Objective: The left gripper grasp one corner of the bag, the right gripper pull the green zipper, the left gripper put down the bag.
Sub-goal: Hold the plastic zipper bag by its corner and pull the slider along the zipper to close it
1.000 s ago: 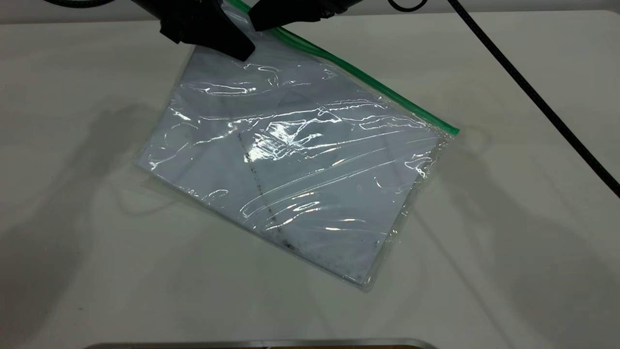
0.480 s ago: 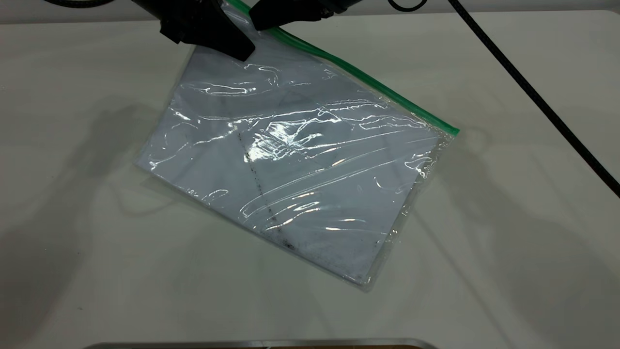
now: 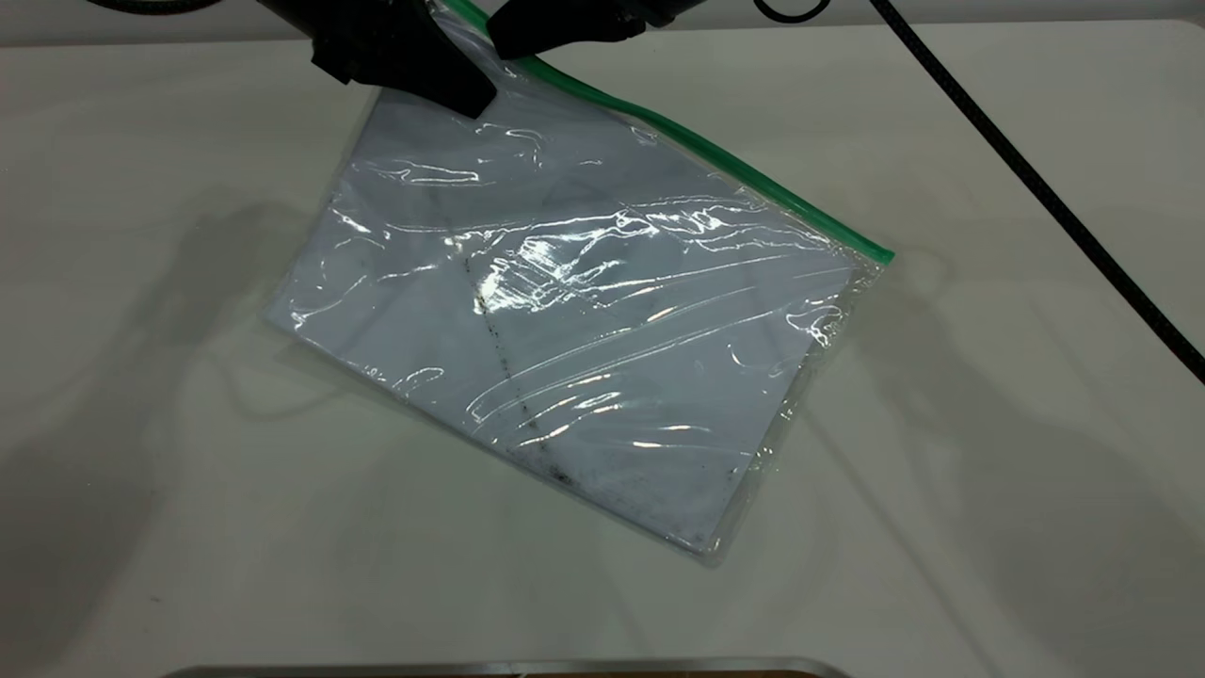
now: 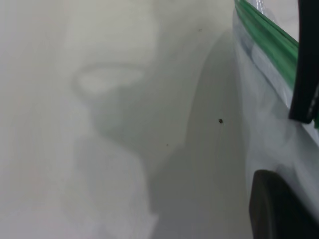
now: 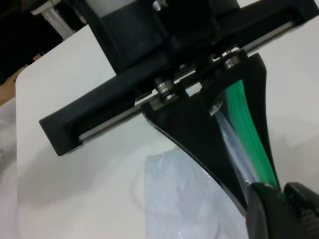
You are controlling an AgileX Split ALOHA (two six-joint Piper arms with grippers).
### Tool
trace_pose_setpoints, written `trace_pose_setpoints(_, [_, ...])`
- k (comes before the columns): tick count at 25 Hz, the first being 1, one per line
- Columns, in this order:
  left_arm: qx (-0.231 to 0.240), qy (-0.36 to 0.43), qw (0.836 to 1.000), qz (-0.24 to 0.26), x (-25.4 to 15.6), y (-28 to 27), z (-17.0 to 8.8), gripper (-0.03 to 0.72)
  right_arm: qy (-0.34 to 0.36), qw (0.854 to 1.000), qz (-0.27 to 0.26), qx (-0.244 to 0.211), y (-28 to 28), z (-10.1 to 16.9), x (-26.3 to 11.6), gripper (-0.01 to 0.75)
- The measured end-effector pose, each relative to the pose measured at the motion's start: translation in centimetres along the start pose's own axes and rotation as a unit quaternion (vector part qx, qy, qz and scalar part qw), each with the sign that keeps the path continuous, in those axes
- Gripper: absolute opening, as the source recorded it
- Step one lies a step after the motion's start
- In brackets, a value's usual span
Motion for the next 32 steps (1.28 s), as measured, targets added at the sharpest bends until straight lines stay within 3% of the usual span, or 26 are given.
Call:
trace_pose_setpoints(7, [-0.002,0.003,1.0,-0.006,0.1,-0.1,0.0,0.052,-0.013,1.0,0.013,-0.002,-0.2,-0.3,-0.4,0.036])
trace_pose_setpoints(22, [0.005,-0.002,0.996,-0.084,1.7,-1.4,0.8,0.052,-0.053,0.996,0.062,-0.039,-2.7,-3.2,-2.4,0.036])
trace_pose_setpoints(32, [0.017,-0.02,0.993,-0.114,1.6,-3.7,1.7,0.052,-0.002,0.995,0.083,-0.053,-3.6,-6.1,-7.2,0.036])
Point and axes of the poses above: a point on each arm's last joint axis where the gripper is mounted, y pointing out along that axis toward the gripper, z along the wrist's bending axis when the last joint is at zero, x = y × z, the point moved 7 cm from there along y, pointing out along that axis toward the gripper, and after that the axes turned 12 degrees about -y, right-handed, at the moved point
